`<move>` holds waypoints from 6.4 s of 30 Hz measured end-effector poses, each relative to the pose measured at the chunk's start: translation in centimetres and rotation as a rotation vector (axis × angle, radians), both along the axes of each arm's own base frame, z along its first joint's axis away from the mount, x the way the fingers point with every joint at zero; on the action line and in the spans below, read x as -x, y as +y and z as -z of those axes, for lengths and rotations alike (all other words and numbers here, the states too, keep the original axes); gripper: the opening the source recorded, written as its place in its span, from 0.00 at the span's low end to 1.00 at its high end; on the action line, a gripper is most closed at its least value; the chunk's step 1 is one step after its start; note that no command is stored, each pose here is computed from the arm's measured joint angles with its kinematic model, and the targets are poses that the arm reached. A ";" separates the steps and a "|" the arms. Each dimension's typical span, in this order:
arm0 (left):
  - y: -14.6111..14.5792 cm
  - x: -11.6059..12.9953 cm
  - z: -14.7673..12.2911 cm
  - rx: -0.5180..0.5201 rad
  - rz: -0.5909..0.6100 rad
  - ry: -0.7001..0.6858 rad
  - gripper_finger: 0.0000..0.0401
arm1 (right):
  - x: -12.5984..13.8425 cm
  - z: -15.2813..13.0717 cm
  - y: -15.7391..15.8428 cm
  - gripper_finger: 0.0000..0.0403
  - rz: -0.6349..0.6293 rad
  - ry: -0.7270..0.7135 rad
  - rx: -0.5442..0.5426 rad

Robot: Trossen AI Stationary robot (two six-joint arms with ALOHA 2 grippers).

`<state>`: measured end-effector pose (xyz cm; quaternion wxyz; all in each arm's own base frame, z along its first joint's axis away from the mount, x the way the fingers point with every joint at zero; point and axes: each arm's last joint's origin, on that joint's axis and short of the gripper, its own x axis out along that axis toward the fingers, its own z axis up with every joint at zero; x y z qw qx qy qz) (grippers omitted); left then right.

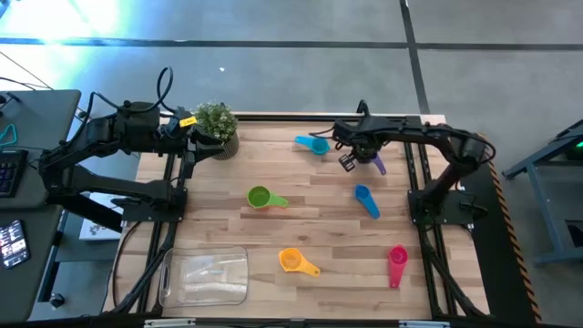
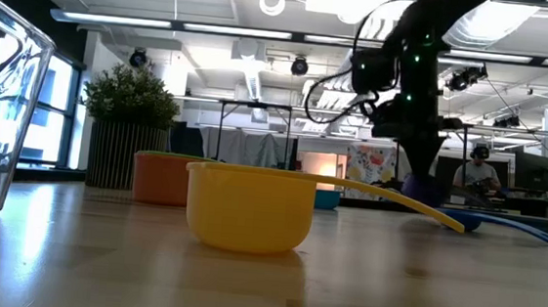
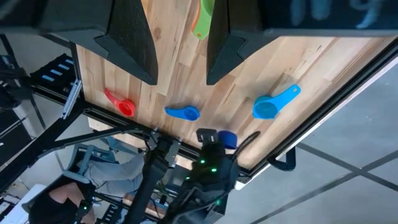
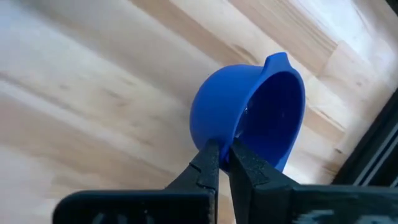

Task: Nest measuring cups in basket
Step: Stack the dark blue measuring cup on the green measuring cup

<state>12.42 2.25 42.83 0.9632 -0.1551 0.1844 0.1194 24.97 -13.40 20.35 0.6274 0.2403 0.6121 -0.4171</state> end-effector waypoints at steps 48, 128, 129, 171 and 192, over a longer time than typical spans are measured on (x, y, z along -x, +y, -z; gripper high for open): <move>0.3 -3.6 15.1 0.466 -0.221 0.427 0.32 | -3.8 -16.8 9.1 0.00 -0.153 -0.721 0.284; -0.8 -13.3 20.1 0.503 -0.136 0.505 0.32 | -4.5 -18.1 12.3 0.00 -0.280 -0.830 0.202; -0.8 -13.1 19.5 0.490 -0.122 0.485 0.32 | -4.6 -18.2 12.6 0.00 -0.290 -0.846 0.203; -0.2 -4.6 10.4 0.323 -0.024 0.082 0.32 | -19.2 -13.1 18.6 0.00 -0.644 -0.441 0.034; -0.3 -3.6 9.8 0.317 -0.021 0.048 0.32 | -21.6 -5.9 19.6 0.00 -0.726 -0.212 0.010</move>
